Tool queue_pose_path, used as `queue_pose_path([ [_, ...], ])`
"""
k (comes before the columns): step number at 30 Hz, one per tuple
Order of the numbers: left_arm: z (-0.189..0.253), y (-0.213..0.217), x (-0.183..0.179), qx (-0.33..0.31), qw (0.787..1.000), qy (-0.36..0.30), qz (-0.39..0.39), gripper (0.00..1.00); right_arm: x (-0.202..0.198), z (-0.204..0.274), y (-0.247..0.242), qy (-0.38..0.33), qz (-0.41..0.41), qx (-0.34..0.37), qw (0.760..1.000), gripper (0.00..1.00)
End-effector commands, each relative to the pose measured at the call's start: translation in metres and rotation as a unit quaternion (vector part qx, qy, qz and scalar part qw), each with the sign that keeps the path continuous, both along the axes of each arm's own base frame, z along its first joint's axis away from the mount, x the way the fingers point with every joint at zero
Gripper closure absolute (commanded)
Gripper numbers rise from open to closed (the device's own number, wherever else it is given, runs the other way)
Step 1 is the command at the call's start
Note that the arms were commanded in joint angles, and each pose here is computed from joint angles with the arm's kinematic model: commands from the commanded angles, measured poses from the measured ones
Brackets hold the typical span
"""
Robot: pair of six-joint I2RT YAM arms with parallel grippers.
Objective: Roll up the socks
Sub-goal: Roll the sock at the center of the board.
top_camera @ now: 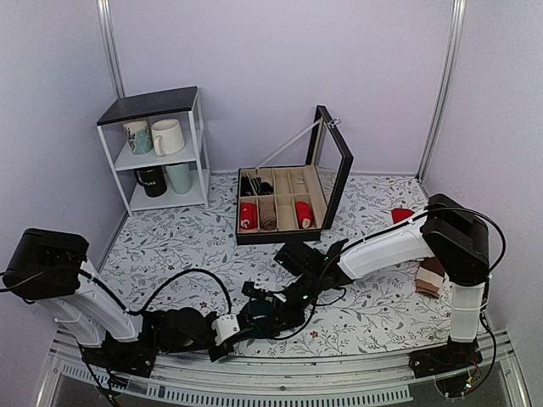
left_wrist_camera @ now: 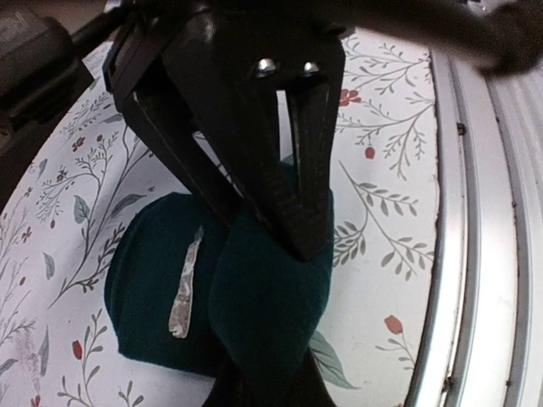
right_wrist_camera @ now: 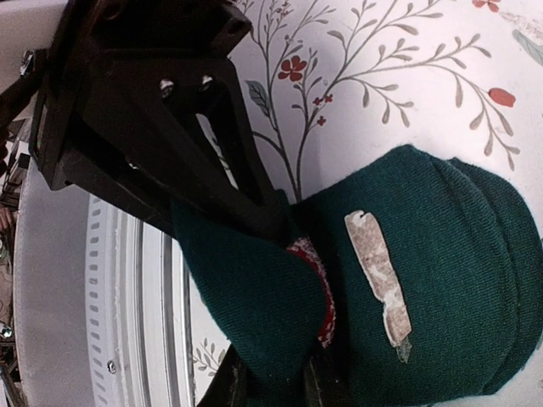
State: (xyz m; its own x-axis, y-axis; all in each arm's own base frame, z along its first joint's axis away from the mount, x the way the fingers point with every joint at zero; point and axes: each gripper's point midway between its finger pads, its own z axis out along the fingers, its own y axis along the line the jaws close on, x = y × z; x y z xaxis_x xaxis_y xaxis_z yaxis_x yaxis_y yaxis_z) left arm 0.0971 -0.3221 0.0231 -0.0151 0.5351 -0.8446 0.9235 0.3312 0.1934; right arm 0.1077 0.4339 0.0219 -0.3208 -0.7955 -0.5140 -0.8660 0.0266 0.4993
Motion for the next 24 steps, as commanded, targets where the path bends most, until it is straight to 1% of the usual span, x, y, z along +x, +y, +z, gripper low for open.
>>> queue_pose_path([
  [1, 0.003, -0.012, -0.016, -0.019, 0.999, 0.023, -0.038, 1.00, -0.026, -0.079, -0.072, 0.041, -0.018, -0.191, 0.981, 0.81],
  [2, 0.000, -0.011, -0.017, -0.018, 0.999, 0.031, -0.038, 1.00, -0.025, -0.078, -0.070, 0.036, -0.020, -0.187, 0.982, 0.79],
  [3, -0.003, -0.010, -0.018, -0.016, 0.998, 0.040, -0.038, 1.00, -0.021, -0.076, -0.068, 0.028, -0.022, -0.181, 0.983, 0.76],
  [6, -0.012, -0.006, -0.020, -0.015, 0.997, 0.071, -0.032, 1.00, -0.006, -0.060, -0.053, -0.012, -0.037, -0.143, 0.989, 0.61],
  [8, -0.018, -0.002, -0.021, -0.014, 0.995, 0.097, -0.024, 1.00, 0.008, -0.042, -0.039, -0.052, -0.051, -0.099, 0.992, 0.57],
  [11, -0.027, 0.005, -0.023, -0.013, 0.990, 0.137, -0.015, 1.00, 0.034, 0.000, -0.016, -0.134, -0.082, 0.007, 0.988, 0.54],
  [13, -0.033, 0.008, -0.026, -0.007, 0.986, 0.165, -0.014, 1.00, 0.039, 0.035, -0.010, -0.188, -0.087, 0.097, 0.973, 0.51],
  [15, -0.038, 0.011, -0.026, -0.002, 0.983, 0.182, -0.006, 1.00, 0.040, 0.063, -0.013, -0.247, -0.082, 0.168, 0.951, 0.46],
  [17, -0.043, 0.015, -0.026, 0.005, 0.980, 0.198, 0.004, 1.00, 0.034, 0.075, -0.020, -0.290, -0.068, 0.208, 0.932, 0.45],
  [20, -0.051, 0.022, -0.027, 0.015, 0.974, 0.226, 0.016, 1.00, 0.022, 0.078, -0.025, -0.348, -0.037, 0.234, 0.907, 0.44],
  [24, -0.059, 0.029, -0.029, 0.024, 0.968, 0.249, 0.027, 1.00, 0.002, 0.070, -0.020, -0.396, 0.008, 0.231, 0.889, 0.43],
])
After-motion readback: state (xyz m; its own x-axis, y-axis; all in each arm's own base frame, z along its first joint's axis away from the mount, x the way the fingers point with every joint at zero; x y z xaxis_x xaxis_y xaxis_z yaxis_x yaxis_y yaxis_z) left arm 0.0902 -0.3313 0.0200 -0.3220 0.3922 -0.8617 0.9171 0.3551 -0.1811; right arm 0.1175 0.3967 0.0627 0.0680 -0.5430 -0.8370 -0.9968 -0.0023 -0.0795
